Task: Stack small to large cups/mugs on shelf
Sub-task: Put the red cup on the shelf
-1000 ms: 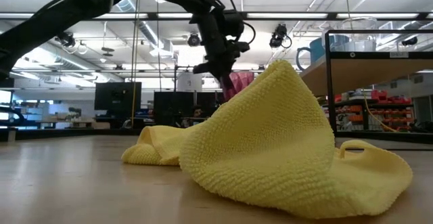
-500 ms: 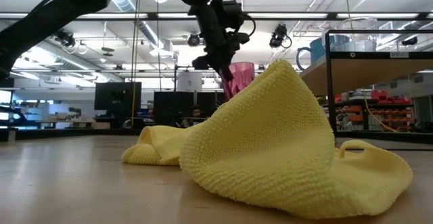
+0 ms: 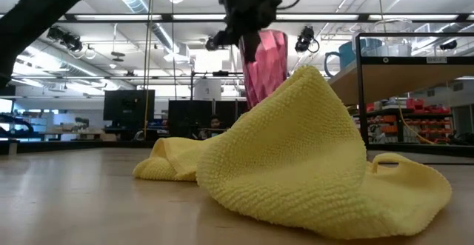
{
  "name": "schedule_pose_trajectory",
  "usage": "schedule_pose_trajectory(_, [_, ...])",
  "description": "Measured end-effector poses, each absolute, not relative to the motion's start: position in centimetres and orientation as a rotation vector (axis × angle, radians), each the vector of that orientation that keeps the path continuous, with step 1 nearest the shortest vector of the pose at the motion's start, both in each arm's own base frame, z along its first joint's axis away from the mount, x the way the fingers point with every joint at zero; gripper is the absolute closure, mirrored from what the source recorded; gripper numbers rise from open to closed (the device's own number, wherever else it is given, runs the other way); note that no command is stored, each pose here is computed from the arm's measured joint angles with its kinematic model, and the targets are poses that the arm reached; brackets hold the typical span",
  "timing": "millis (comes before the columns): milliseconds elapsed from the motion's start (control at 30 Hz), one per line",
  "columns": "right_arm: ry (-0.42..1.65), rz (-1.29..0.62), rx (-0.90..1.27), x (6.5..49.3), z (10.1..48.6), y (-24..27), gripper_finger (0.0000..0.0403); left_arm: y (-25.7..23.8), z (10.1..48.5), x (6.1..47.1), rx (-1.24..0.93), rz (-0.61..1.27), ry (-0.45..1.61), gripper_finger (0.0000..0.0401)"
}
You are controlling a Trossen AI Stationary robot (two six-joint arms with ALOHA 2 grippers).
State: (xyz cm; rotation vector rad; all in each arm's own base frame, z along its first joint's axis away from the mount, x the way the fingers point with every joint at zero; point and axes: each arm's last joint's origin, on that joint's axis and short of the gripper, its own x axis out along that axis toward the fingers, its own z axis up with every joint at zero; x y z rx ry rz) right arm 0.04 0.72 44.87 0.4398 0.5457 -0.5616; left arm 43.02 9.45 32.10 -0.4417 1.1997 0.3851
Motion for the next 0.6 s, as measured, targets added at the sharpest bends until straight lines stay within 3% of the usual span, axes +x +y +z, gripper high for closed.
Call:
schedule_pose_trajectory(133, [0.518,-0.494,0.467,-0.3,44.8,1.3,0.0328,5.5,33.0,42.8,-0.408,0.371,1.216,0.0389])
schedule_pose_trajectory(300, [0.457,-0.278,0.466,-1.5,44.8,3.1,0.0328,1.0,33.5,43.3,-0.438,0.335,1.178,0.0389])
schedule_pose_trajectory(600, [0.355,-0.144,0.568,-4.5,42.8,6.3,0.0328,-5.5,34.1,44.3,-0.512,0.237,1.05,0.0389])
